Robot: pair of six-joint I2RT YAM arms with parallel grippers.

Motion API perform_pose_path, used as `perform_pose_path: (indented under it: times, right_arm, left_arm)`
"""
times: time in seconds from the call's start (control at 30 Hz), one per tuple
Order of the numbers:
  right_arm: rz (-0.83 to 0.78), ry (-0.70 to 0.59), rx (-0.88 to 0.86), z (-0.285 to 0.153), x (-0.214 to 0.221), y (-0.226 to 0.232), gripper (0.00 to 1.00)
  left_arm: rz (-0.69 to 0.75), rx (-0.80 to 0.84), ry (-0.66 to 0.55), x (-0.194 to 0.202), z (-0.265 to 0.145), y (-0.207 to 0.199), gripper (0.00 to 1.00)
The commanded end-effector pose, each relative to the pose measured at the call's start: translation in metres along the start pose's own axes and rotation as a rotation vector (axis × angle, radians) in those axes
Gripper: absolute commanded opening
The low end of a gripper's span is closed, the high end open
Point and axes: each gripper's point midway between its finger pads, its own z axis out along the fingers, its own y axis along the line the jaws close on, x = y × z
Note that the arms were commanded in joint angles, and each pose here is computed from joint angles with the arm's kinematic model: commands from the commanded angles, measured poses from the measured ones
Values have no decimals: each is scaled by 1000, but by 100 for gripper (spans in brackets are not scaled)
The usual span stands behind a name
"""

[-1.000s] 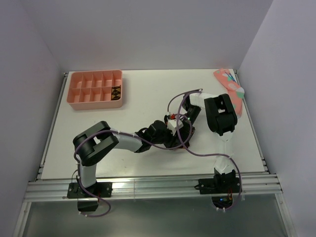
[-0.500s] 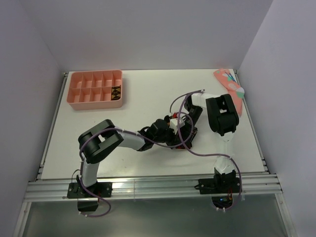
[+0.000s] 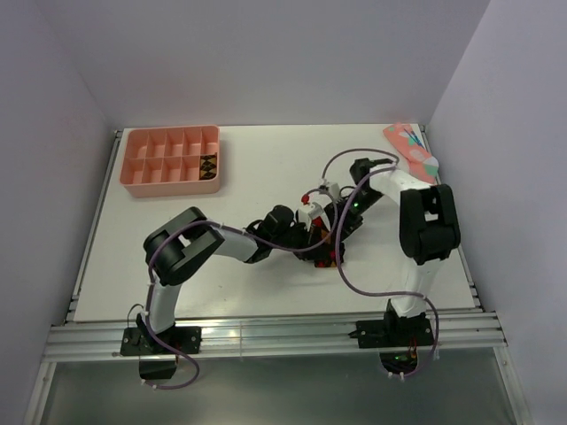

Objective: Roll the socks
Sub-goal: Roll the sock at the center of the board.

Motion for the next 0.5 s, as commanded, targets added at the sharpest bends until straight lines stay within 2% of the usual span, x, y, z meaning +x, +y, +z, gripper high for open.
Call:
perform_pose_path:
  times: [0.0,0.17,0.3,0.47]
  right_arm:
    - [-53,-198,82,-30,-27,-8,61]
    - [-145,-349,192,-61,-32,-10,60]
    - [-259,-409,287,-72,-28,-10,60]
    - [-365,-387,286,-65,-16,-4,60]
  left_arm:
    - [-198,-86,243,72,-15,30,0]
    - [-289,-81,293,70,-21,31,0]
    - [-371,-36,320,63,-21,21,0]
    - [-497,-29,426,71,-23,14,0]
